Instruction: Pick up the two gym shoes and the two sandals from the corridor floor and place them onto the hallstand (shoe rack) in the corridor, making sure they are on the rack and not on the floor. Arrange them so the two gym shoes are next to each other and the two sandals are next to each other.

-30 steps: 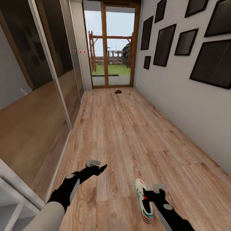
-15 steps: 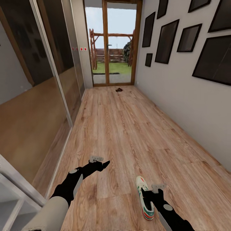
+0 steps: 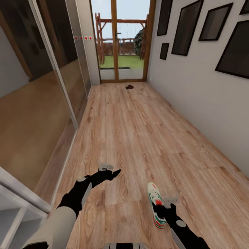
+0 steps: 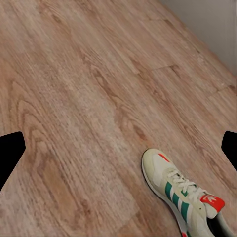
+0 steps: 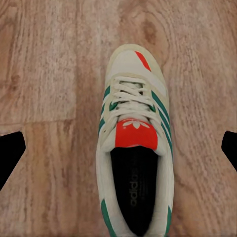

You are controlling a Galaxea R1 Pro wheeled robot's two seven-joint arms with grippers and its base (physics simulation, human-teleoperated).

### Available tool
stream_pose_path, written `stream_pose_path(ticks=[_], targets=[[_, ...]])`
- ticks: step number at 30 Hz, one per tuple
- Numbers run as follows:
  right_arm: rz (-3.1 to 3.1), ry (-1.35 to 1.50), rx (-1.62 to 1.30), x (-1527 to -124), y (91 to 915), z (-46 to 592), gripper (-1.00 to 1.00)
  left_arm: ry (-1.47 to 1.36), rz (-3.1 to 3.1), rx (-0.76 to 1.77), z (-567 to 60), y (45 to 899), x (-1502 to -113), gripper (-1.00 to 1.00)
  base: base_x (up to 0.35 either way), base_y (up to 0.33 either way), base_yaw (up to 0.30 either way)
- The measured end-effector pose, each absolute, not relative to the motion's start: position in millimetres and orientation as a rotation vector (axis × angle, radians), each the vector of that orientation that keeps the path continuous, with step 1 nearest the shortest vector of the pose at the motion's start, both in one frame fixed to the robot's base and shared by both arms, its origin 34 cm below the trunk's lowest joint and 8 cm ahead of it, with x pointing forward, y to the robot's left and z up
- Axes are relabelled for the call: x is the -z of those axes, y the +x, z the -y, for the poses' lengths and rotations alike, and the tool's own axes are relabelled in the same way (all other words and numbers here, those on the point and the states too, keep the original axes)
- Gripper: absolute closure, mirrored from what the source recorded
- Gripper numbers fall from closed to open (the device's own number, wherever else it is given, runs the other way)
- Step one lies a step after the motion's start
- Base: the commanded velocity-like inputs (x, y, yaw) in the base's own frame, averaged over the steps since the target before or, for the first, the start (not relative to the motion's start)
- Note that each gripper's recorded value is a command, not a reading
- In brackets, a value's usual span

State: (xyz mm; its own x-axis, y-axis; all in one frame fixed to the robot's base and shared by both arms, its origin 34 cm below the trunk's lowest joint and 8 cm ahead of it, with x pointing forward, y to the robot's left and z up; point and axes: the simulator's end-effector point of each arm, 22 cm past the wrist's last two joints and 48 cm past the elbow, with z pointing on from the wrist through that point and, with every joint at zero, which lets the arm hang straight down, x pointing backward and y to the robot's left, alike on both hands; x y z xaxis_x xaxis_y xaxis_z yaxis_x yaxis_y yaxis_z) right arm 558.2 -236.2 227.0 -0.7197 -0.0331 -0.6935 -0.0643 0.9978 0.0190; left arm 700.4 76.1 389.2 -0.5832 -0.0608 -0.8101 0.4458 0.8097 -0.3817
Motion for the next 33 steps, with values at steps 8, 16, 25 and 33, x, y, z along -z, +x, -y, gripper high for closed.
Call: stream_pose_path(ticks=[8, 16, 25, 33], targets=[[-2.419, -0.065, -0.054, -205, 546, 237, -1.0, 0.288, -2.072, 0.728, -63, 715, -389, -1.0, 0.0, 0.0, 0.0], [-2.462, -0.062, -0.057, -184, 532, 237, -1.0, 0.277, -2.114, 0.737, -63, 709, -359, -1.0, 0.0, 0.0, 0.0], [-2.511, -0.061, -0.058, -161, 516, 237, -1.0, 0.263, -2.154, 0.747, -64, 705, -330, -1.0, 0.0, 0.0, 0.0], [-2.554, -0.058, -0.061, -142, 501, 238, -1.0, 0.248, -2.2, 0.757, -65, 695, -300, -1.0, 0.0, 0.0, 0.0]])
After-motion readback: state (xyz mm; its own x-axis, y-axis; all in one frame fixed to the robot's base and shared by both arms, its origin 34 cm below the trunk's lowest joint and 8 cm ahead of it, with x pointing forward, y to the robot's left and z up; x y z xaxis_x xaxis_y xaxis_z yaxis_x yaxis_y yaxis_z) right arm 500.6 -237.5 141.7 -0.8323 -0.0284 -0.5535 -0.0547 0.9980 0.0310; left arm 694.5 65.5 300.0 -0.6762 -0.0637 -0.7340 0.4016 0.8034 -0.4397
